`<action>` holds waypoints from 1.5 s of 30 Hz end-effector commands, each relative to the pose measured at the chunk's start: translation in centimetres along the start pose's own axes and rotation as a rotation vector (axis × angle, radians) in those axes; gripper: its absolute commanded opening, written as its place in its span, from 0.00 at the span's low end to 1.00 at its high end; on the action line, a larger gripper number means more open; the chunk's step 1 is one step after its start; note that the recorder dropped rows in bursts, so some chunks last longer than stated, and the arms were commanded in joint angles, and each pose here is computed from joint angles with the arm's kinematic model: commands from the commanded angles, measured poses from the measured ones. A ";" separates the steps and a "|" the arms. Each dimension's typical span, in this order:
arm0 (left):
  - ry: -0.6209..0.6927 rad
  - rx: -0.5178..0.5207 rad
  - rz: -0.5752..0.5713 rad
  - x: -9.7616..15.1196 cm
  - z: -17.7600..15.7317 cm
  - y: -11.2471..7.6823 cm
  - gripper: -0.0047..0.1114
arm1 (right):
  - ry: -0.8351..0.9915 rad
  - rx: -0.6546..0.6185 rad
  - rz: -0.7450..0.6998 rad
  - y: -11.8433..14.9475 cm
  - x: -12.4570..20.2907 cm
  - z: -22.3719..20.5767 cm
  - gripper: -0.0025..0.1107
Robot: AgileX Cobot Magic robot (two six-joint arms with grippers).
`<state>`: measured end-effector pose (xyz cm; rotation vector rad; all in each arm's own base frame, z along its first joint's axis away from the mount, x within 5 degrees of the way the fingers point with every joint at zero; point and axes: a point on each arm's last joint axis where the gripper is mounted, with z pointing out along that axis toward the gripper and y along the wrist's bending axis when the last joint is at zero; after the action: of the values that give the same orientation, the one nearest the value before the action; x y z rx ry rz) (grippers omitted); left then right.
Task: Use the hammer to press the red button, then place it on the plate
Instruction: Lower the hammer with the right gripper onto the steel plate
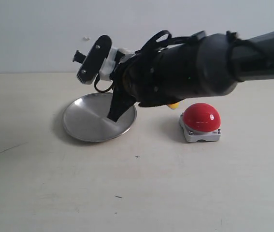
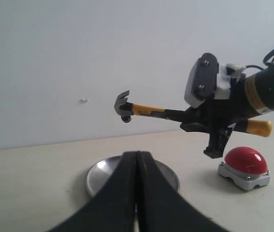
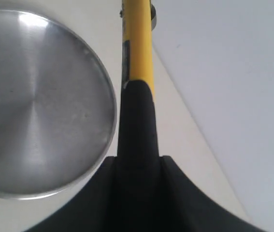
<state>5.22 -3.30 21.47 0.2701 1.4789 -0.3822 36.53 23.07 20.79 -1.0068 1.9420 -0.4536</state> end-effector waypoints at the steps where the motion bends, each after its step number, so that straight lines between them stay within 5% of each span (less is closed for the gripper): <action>1: 0.000 0.007 0.001 0.1 0.0 -0.1 0.04 | -0.053 0.162 -0.064 0.9 -1.7 0.9 0.02; 10: 0.000 0.007 0.001 0.1 0.0 -0.1 0.04 | 0.045 0.363 -0.200 4.6 -1.0 5.1 0.02; 31: 0.000 0.007 0.001 0.1 0.0 -0.1 0.04 | -0.001 0.192 -0.218 7.6 -1.1 7.5 0.02; 45: 0.000 0.007 0.001 0.1 0.0 -0.1 0.04 | -0.011 0.153 -0.096 8.1 -2.3 8.6 0.02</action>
<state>5.21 -3.32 21.47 0.2717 1.4784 -0.3838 40.17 30.05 11.09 -1.0702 1.8167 -0.6686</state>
